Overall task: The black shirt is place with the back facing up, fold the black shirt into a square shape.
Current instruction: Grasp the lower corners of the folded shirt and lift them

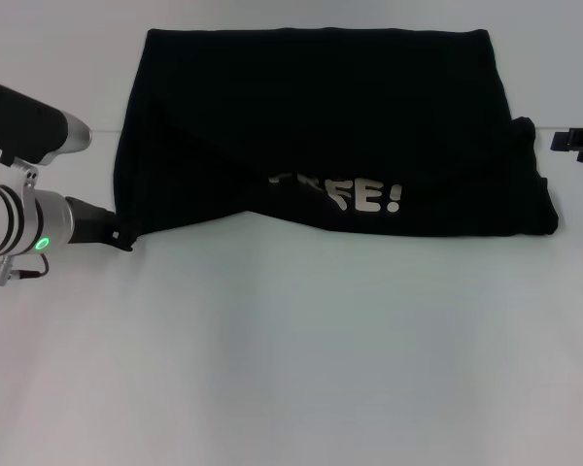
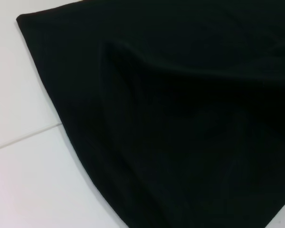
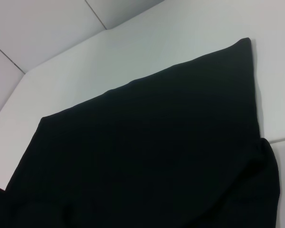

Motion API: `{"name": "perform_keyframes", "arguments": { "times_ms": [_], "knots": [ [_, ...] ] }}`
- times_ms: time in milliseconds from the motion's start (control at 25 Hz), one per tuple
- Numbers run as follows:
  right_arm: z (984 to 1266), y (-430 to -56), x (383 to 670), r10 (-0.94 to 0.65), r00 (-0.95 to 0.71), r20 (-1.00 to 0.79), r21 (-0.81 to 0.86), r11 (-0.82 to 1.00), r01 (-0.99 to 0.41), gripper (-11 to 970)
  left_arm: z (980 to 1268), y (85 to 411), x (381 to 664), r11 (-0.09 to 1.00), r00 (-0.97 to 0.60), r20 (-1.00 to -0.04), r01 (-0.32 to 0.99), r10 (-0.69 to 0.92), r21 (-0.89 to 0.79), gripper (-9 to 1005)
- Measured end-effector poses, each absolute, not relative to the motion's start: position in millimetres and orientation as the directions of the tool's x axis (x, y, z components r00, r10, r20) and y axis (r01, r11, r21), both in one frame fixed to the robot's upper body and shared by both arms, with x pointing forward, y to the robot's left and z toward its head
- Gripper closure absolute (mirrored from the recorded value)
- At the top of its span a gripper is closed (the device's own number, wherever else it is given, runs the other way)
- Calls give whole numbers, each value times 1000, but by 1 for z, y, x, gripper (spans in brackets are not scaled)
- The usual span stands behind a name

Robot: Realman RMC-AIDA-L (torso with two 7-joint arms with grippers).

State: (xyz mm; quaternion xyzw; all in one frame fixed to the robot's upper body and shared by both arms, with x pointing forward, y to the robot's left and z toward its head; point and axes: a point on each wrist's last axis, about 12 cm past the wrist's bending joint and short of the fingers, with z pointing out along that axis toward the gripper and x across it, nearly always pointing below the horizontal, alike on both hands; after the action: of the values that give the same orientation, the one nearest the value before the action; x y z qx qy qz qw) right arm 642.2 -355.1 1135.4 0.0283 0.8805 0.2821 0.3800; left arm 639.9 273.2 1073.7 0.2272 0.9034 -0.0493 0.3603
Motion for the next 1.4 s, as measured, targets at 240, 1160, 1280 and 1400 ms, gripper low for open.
{"name": "perform_keyframes", "arguments": {
  "times_ms": [240, 1160, 1280, 1400],
  "knots": [
    [1135, -355, 642, 264, -710, -653, 518, 839, -165, 405, 1076, 273, 642, 891, -632, -676, 446, 379, 83, 859],
    [1129, -345, 650, 75, -808, -585, 335, 929, -156, 407, 1087, 287, 644, 914, -635, -686, 392, 354, 108, 955],
    [1121, -328, 656, 43, -804, -594, 302, 938, -173, 408, 1088, 287, 644, 913, -634, -687, 392, 355, 110, 955],
    [1111, -311, 662, 14, -801, -599, 267, 946, -184, 410, 1088, 287, 645, 912, -631, -688, 394, 358, 113, 955]
  ]
}}
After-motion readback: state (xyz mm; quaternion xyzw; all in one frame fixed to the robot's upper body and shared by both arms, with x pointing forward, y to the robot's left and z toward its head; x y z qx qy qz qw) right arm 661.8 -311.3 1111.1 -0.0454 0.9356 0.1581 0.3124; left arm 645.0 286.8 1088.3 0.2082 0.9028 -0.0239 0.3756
